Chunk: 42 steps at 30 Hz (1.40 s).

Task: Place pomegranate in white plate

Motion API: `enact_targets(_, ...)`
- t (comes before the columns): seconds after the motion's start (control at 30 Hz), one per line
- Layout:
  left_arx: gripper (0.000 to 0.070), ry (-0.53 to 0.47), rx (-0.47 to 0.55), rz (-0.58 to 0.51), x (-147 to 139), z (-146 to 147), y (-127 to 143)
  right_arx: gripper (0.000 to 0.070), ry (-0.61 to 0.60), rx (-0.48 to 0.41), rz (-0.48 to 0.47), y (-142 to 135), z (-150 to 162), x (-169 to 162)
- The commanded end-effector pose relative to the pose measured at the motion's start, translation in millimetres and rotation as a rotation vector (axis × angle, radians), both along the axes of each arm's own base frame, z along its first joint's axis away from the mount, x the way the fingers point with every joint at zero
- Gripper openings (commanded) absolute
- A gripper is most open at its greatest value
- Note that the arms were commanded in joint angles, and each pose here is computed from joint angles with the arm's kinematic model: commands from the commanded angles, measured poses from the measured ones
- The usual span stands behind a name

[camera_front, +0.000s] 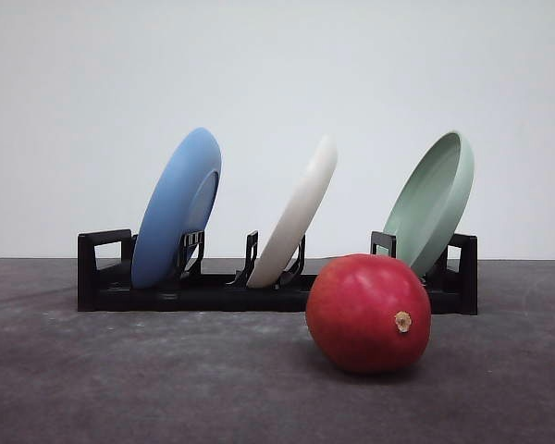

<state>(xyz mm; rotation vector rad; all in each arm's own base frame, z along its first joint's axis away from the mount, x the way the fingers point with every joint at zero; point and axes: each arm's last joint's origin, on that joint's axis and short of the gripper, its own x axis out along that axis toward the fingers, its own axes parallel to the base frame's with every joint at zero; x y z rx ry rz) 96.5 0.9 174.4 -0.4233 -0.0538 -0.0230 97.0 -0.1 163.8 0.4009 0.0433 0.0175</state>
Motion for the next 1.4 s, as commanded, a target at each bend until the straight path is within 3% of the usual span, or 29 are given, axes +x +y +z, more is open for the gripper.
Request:
enact_targets(0.0, 0.0, -0.022, -0.107, -0.01, -1, 5, 0, 0.0009, -0.033, 0.108, 0.025, 1, 9, -2)
enact_targets(0.13, 0.0002, -0.036, -0.151, -0.018, -5, 20, 0, 0.0006, -0.081, 0.111, 0.114, 3, 29, -7)
enact_targets(0.3, 0.0002, 0.032, -0.113, -0.037, -15, 45, -1, 0.0005, -0.064, 0.108, 0.161, 5, 57, -18)
enact_targets(0.57, 0.0002, 0.27, 0.021, -0.2, -21, 75, -6, 0.0005, 0.144, -0.042, 0.294, 8, 89, -26)
enact_targets(0.73, 0.0002, 0.421, 0.125, -0.292, -11, 89, -8, 0.0005, 0.273, -0.161, 0.357, 9, 100, -17)
enact_targets(0.87, 0.0003, 0.508, 0.189, -0.361, 3, 101, -11, 0.0005, 0.304, -0.199, 0.41, 13, 103, -7)
enact_targets(1.0, 0.0002, 0.522, 0.24, -0.452, 18, 113, -21, 0.0005, 0.324, -0.231, 0.48, 21, 101, -2)
enact_targets(1.37, 0.0003, 0.517, 0.514, -0.666, 44, 136, -64, 0.0006, 0.328, -0.279, 0.613, 36, 99, 1)
